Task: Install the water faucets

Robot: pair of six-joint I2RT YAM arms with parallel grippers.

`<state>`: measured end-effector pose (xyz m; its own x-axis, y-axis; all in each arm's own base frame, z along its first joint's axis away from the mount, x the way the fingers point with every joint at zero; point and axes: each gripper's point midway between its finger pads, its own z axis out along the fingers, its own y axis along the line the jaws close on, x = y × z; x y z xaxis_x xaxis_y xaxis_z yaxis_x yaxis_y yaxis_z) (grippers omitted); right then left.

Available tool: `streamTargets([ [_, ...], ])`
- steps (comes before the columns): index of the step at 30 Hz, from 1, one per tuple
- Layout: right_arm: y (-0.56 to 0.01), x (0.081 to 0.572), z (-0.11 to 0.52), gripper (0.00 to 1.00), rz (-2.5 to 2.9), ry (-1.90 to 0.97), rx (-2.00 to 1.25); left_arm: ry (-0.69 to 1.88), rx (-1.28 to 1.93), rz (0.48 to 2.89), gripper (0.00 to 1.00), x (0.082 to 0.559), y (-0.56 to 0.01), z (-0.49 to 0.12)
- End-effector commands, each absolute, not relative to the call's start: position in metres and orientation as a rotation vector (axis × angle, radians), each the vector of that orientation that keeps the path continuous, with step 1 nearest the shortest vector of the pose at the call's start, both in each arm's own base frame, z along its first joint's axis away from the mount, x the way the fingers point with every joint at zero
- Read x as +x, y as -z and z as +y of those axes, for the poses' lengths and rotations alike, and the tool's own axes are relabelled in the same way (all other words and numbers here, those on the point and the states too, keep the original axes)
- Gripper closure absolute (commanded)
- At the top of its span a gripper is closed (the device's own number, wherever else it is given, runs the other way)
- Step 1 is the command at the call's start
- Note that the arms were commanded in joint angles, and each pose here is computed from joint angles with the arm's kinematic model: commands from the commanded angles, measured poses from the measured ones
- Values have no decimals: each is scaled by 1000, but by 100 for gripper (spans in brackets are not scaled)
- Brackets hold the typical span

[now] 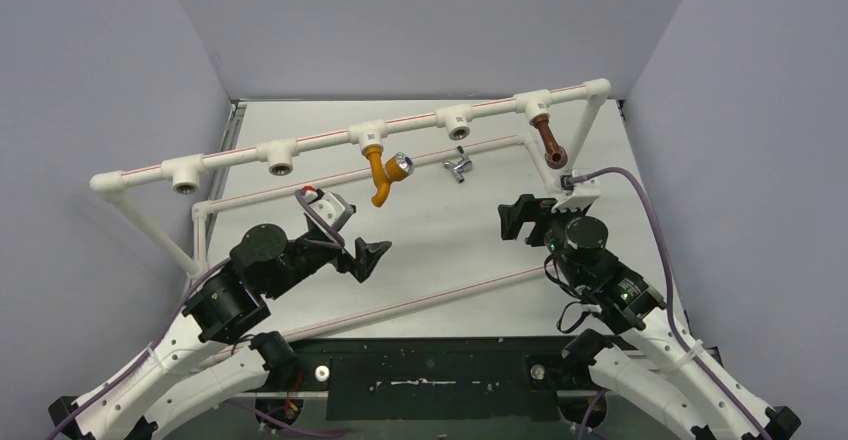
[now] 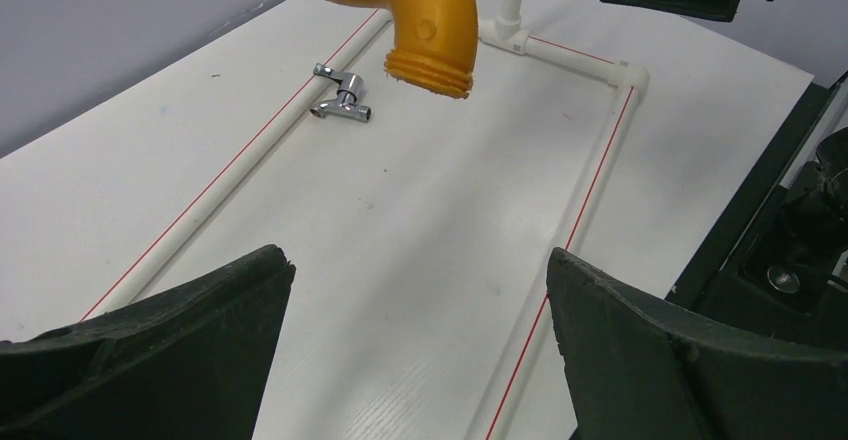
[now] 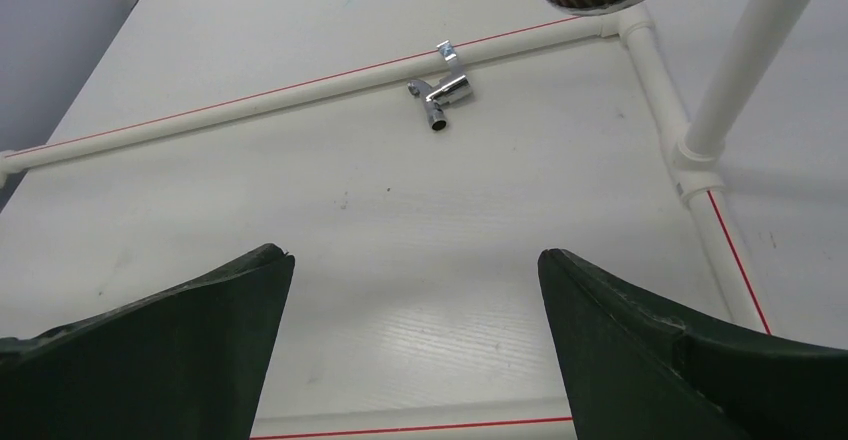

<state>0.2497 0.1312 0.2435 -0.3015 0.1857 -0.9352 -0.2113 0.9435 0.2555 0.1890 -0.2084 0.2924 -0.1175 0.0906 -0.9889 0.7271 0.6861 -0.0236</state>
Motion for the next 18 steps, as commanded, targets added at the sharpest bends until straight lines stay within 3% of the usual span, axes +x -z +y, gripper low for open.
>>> streamTargets([
  [1,-259,250,127,0,1801,-368,-13,609,653,1583,3,188,-306,-202],
  [18,-192,240,204,0,1837,-526,-309,641,633,1538,3,188,-314,-199],
])
